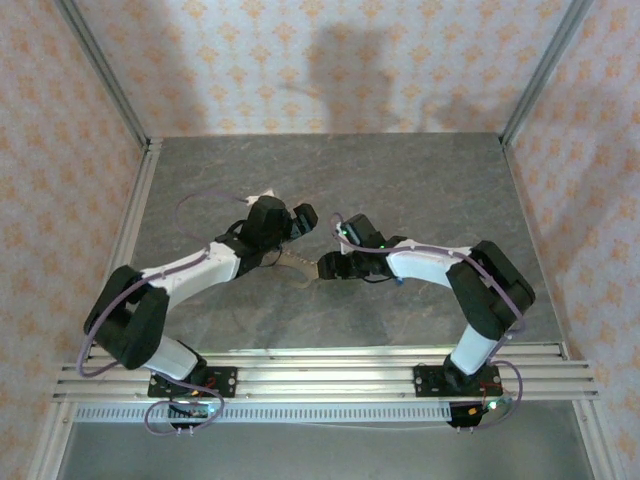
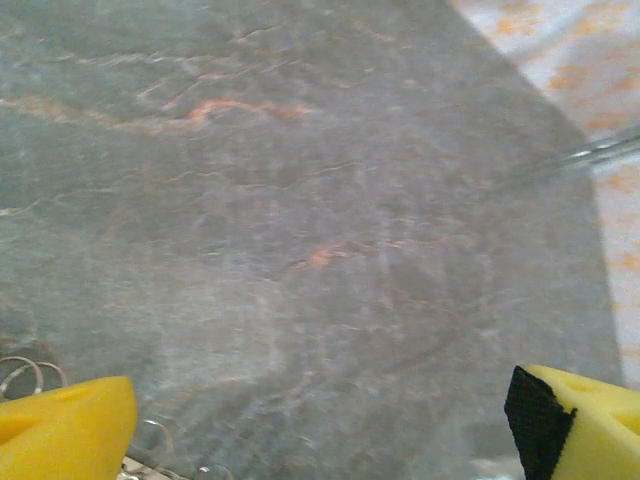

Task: Put the keys on the keyring

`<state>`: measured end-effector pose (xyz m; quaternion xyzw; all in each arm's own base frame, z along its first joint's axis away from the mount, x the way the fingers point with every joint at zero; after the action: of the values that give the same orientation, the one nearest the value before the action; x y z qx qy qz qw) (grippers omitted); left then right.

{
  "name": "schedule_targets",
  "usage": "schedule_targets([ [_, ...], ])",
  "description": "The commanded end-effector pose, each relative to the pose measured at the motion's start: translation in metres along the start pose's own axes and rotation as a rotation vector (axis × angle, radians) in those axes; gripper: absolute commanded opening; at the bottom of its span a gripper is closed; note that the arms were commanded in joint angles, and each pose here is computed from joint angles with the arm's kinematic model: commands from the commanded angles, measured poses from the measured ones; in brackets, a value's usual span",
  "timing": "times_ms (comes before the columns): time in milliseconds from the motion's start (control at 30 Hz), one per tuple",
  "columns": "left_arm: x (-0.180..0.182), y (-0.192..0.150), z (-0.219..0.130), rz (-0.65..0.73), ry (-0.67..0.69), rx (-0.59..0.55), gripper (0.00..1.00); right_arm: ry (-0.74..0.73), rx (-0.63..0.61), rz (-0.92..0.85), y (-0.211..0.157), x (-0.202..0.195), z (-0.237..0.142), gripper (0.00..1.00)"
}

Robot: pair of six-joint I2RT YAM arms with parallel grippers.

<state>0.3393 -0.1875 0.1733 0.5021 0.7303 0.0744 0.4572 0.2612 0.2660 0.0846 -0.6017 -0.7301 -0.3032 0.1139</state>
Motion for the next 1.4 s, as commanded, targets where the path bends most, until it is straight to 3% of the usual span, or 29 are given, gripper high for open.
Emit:
schedule_targets([
  [0,-0.003,0.001,-0.017,0.042,0.018,-0.010,0.97,0.034,0.006,-0.015,0.002,0.013,0.006,0.60],
  [533,0.021,-0.009,-0.046,0.025,0.062,-0.051,0.97,0.050,0.008,-0.014,0.016,0.020,0.028,0.58],
  [1367,0.024,-0.016,-0.043,0.018,0.060,-0.040,0.97,0.117,0.024,-0.017,0.012,0.033,0.022,0.52],
])
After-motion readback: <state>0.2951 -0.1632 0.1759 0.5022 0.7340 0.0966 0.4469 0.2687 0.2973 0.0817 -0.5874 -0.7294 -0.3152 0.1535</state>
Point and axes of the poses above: each hand's point on the last joint's axis, 136 mm out from that joint toward the fingers, its own z axis out along the fingers, its own x axis along the line the jaws close on, y = z × x, the point moved 5 cm from there along -z, back along the fingers, and after that the axes turned 4 degrees about z, right-handed, at the moved point
